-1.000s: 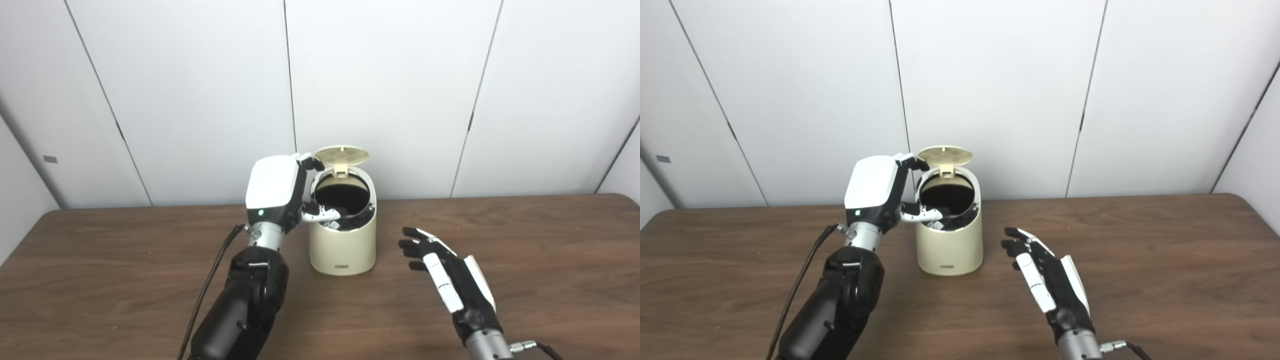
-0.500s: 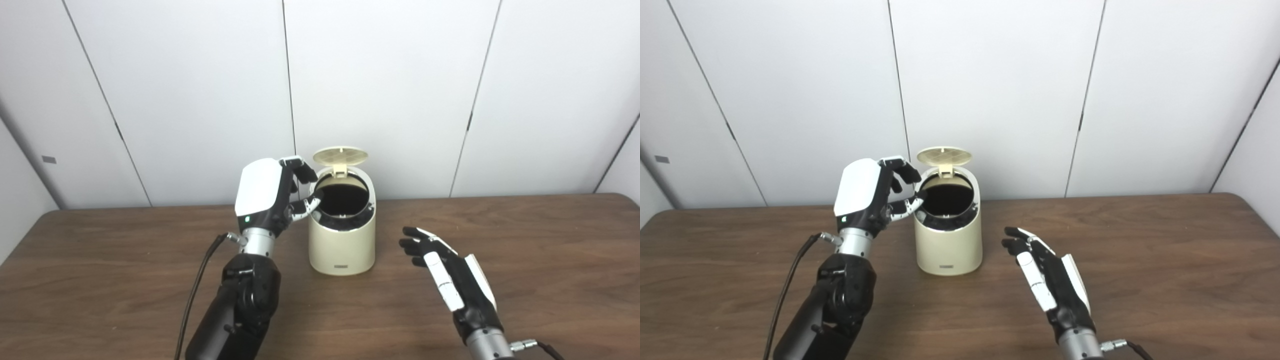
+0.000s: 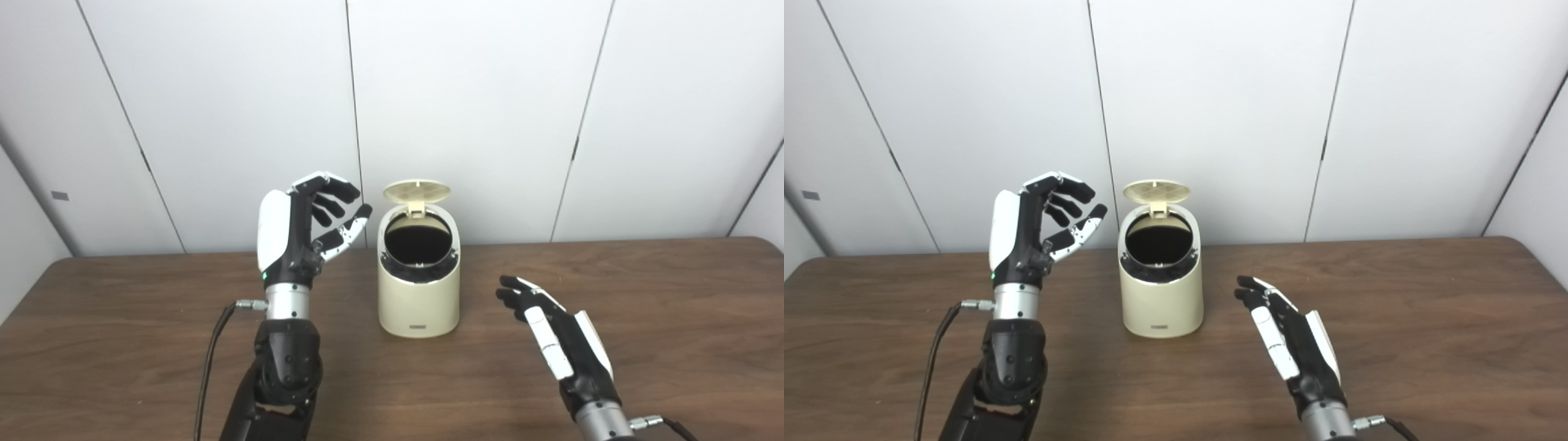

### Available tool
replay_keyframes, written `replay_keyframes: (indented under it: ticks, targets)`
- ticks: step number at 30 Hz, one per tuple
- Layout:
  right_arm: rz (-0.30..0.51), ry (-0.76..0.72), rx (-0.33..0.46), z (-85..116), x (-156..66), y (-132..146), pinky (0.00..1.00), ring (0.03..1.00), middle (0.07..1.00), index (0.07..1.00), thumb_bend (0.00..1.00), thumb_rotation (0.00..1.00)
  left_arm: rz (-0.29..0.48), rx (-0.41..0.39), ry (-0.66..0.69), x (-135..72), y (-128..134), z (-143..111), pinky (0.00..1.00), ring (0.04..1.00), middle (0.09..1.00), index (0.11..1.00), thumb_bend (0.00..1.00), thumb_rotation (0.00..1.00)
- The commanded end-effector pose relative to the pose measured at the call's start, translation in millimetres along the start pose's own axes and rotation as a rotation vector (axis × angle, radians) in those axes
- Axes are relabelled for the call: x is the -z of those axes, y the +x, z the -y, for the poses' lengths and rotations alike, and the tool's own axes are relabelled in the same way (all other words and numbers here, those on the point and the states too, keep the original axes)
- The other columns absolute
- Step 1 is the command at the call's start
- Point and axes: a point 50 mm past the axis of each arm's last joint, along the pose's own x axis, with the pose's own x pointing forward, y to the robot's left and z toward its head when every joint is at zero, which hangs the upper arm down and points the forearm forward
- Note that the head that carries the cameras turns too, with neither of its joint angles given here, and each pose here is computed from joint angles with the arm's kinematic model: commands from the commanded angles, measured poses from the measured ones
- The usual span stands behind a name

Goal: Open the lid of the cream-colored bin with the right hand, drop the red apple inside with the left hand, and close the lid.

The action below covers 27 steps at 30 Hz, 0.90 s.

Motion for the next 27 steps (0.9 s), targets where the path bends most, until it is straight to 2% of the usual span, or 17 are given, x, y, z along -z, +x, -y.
replay_keyframes:
  ticks: [1, 5, 7, 9, 11, 12, 13, 14, 15, 17, 19, 22, 25, 27]
  targets:
    - [0.095, 0.016, 0.017, 5.5, -17.3, 6.0, 0.86, 0.852, 0.825, 0.840, 0.54, 1.00, 0.027, -0.037, -0.056, -10.4, 3.2, -15.6, 0.31, 0.437, 0.518, 0.492, 0.47, 0.00]
    - [0.135, 0.030, 0.014, 10.5, -17.3, 13.5, 0.85, 0.875, 0.873, 0.866, 0.51, 1.00, -0.071, -0.011, -0.078, 2.6, -23.9, -39.6, 0.37, 0.435, 0.513, 0.496, 0.49, 0.00]
    - [0.162, 0.018, 0.010, 13.6, -17.9, 20.4, 0.85, 0.893, 0.894, 0.879, 0.53, 1.00, -0.093, 0.008, -0.073, 10.9, -39.6, -48.6, 0.37, 0.417, 0.506, 0.520, 0.50, 0.00]
    - [0.198, -0.001, 0.009, 16.5, -20.0, 28.4, 0.84, 0.908, 0.916, 0.890, 0.56, 0.99, -0.118, 0.044, -0.067, 17.6, -54.2, -55.0, 0.38, 0.458, 0.478, 0.527, 0.51, 0.00]
    - [0.221, -0.032, 0.016, 19.1, -23.6, 37.4, 0.83, 0.906, 0.924, 0.890, 0.57, 0.99, -0.150, 0.093, -0.064, 22.4, -67.7, -60.2, 0.43, 0.516, 0.589, 0.506, 0.50, 0.07]
    - [0.227, -0.045, 0.020, 20.8, -25.4, 42.3, 0.82, 0.903, 0.928, 0.891, 0.57, 0.99, -0.165, 0.121, -0.053, 23.6, -74.4, -62.2, 0.49, 0.576, 0.654, 0.647, 0.50, 0.34]
    - [0.234, -0.066, 0.023, 22.4, -28.7, 48.4, 0.83, 0.903, 0.931, 0.891, 0.58, 0.99, -0.178, 0.153, -0.039, 25.1, -83.1, -64.9, 0.57, 0.632, 0.699, 0.719, 0.51, 0.50]
    - [0.239, -0.080, 0.025, 23.4, -30.9, 52.3, 0.82, 0.903, 0.933, 0.893, 0.59, 0.99, -0.186, 0.173, -0.030, 25.8, -88.7, -66.4, 0.70, 0.738, 0.773, 0.803, 0.51, 0.68]
    - [0.244, -0.097, 0.025, 24.8, -33.0, 55.8, 0.82, 0.903, 0.934, 0.894, 0.60, 0.99, -0.193, 0.189, -0.024, 26.0, -93.6, -67.3, 0.75, 0.773, 0.798, 0.831, 0.51, 0.74]
    - [0.259, -0.151, 0.022, 25.8, -40.3, 64.3, 0.81, 0.901, 0.934, 0.897, 0.62, 1.00, -0.220, 0.213, -0.040, 26.6, -104.8, -68.7, 0.80, 0.821, 0.843, 0.870, 0.52, 0.83]
    - [0.270, -0.211, 0.016, 26.1, -49.7, 72.7, 0.81, 0.897, 0.935, 0.898, 0.63, 1.00, -0.247, 0.232, -0.080, 27.4, -115.4, -68.7, 0.81, 0.851, 0.879, 0.895, 0.54, 0.89]
    - [0.302, -0.260, 0.005, 23.5, -66.1, 85.0, 0.85, 0.924, 0.951, 0.895, 0.60, 1.00, -0.287, 0.238, -0.122, 30.5, -128.9, -68.1, 0.82, 0.895, 0.915, 0.912, 0.56, 0.92]
    - [0.337, -0.290, 0.002, 18.1, -84.2, 100.6, 0.89, 0.919, 0.921, 0.885, 0.54, 1.00, -0.321, 0.237, -0.141, 34.8, -138.3, -67.4, 0.85, 0.898, 0.920, 0.922, 0.57, 0.94]
    - [0.360, -0.330, -0.008, 14.8, -96.1, 112.5, 0.88, 0.905, 0.925, 0.883, 0.54, 1.00, -0.333, 0.239, -0.156, 37.0, -143.2, -66.5, 0.85, 0.897, 0.922, 0.925, 0.57, 0.94]
